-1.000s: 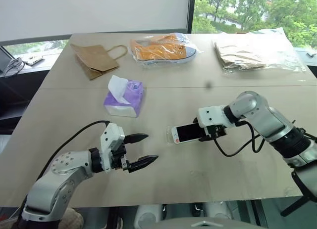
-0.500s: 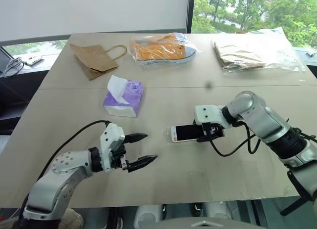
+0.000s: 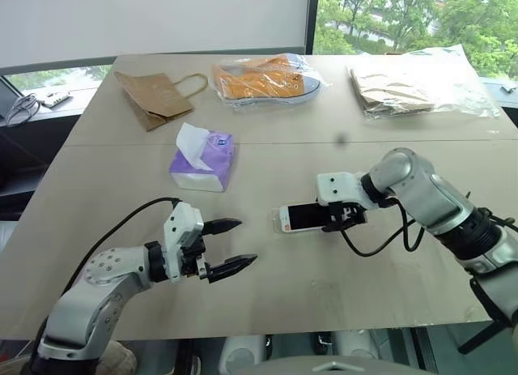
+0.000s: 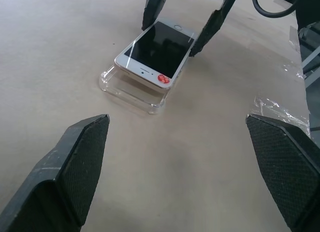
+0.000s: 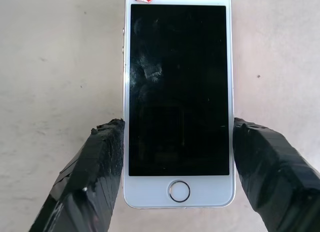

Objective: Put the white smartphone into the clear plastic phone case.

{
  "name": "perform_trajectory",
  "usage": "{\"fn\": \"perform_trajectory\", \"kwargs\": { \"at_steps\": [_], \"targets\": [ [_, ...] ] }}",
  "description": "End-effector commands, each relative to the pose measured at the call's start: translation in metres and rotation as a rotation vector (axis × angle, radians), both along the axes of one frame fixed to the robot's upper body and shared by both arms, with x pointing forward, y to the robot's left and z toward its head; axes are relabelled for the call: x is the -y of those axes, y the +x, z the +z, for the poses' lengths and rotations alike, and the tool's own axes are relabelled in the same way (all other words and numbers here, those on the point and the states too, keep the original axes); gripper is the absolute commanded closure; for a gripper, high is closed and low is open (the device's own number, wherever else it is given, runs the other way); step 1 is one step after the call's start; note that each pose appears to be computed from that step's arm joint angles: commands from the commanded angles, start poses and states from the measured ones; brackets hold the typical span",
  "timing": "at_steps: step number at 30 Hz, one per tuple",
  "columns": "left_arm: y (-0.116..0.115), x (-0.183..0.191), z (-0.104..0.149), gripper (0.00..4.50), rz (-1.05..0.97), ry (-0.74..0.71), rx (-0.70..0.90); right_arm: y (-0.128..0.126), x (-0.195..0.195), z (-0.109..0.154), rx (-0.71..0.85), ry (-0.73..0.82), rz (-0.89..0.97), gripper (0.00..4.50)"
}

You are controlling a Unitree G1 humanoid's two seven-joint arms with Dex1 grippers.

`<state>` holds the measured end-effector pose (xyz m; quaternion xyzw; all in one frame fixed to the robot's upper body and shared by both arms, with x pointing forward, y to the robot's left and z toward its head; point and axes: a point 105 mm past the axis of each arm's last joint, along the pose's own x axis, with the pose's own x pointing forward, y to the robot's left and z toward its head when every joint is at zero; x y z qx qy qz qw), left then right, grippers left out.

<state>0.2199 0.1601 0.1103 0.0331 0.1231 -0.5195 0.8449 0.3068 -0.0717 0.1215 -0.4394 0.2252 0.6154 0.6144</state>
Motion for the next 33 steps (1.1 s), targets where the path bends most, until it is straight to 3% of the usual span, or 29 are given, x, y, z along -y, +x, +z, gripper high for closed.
{"fn": "perform_trajectory", "kwargs": {
  "at_steps": [1, 8, 10, 12, 21, 24, 26, 31, 32, 33],
  "targets": [
    [-0.001, 0.003, 0.003, 0.0, -0.02, 0.001, 0.02, -0.002, -0.004, 0.01, 0.017, -0.002, 0.015, 1.6],
    [0.0, 0.004, 0.002, 0.0, -0.013, 0.0, 0.028, -0.006, -0.005, 0.009, -0.016, 0.002, 0.033, 1.6],
    [0.0, 0.004, 0.001, 0.0, -0.01, 0.0, 0.03, -0.007, -0.006, 0.009, -0.022, 0.006, 0.036, 0.59],
    [0.0, 0.004, 0.001, 0.0, -0.006, 0.0, 0.032, -0.006, -0.007, 0.01, -0.023, 0.018, 0.03, 0.06],
    [0.003, 0.002, 0.0, 0.0, 0.016, 0.006, 0.054, 0.003, -0.011, 0.031, 0.03, 0.173, -0.067, 0.06],
    [0.005, 0.004, -0.001, 0.0, 0.013, 0.004, 0.06, -0.005, -0.003, 0.041, 0.003, 0.227, -0.104, 0.9],
    [0.007, 0.004, 0.0, 0.52, 0.01, 0.003, 0.067, -0.012, 0.0, 0.044, -0.032, 0.259, -0.119, 1.92],
    [0.014, 0.006, -0.002, 2.41, -0.015, 0.006, 0.066, -0.02, -0.004, 0.047, -0.054, 0.32, -0.127, 4.22],
    [0.015, 0.007, -0.002, 2.83, -0.021, 0.012, 0.066, -0.021, -0.006, 0.047, -0.053, 0.338, -0.128, 4.5],
    [0.016, 0.008, -0.003, 3.26, -0.028, 0.016, 0.065, -0.022, -0.009, 0.048, -0.053, 0.357, -0.128, 4.5]
  ]
}}
